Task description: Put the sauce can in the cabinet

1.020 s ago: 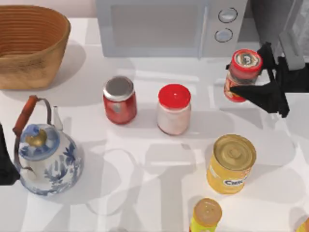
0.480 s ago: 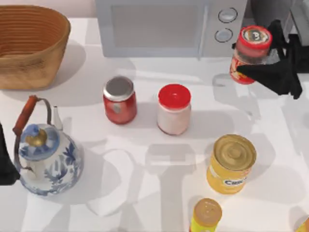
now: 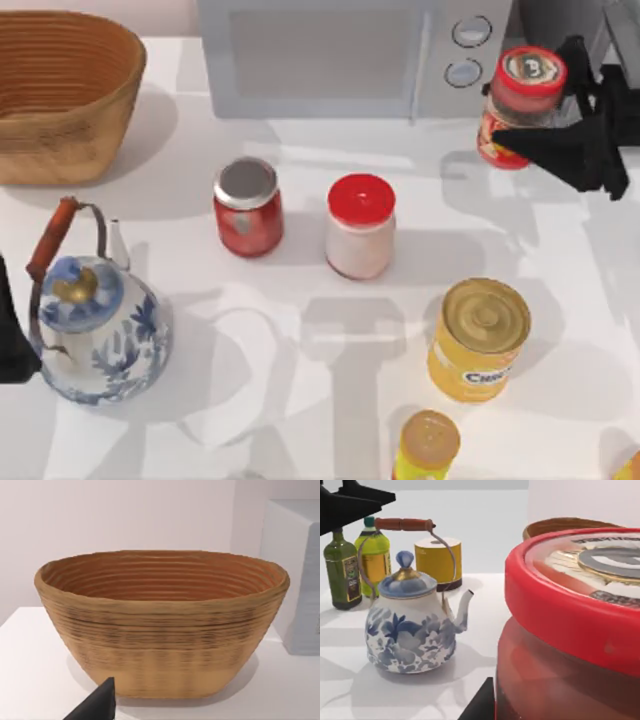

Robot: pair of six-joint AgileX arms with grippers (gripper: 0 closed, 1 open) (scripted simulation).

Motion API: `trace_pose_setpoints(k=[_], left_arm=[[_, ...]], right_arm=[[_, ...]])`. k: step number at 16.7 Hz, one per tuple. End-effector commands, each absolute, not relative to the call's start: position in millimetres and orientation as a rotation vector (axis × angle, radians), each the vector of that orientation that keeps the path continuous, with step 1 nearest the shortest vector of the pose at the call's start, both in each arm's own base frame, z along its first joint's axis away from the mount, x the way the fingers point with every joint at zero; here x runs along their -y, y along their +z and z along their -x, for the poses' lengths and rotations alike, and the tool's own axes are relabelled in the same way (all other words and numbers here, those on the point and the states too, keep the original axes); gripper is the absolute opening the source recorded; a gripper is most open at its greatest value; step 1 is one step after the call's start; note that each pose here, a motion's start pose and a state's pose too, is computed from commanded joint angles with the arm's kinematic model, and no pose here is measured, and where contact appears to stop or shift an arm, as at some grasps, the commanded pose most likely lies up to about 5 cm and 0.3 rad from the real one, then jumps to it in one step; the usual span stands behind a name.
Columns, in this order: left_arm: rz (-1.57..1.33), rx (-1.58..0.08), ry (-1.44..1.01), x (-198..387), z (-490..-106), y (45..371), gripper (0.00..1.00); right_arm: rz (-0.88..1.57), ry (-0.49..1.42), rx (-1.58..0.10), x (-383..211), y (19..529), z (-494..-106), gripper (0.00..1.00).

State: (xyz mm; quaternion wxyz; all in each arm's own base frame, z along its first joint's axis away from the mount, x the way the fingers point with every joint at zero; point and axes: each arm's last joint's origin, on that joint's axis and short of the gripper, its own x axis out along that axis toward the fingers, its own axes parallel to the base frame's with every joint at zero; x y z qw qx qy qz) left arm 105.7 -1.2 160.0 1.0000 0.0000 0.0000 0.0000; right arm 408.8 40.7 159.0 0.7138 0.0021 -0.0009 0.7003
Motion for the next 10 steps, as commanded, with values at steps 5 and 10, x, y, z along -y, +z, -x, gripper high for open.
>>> trace_pose_setpoints(k=[5, 10], left_arm=[[0.0, 0.0, 0.0, 1, -106, 160, 1.0], [0.0, 0.0, 0.0, 1, -106, 160, 1.0]], right_arm=[[0.027, 1.411, 0.109, -37, 204, -392, 0.0], [-0.051, 1.169, 0.11, -31, 253, -337, 0.0]])
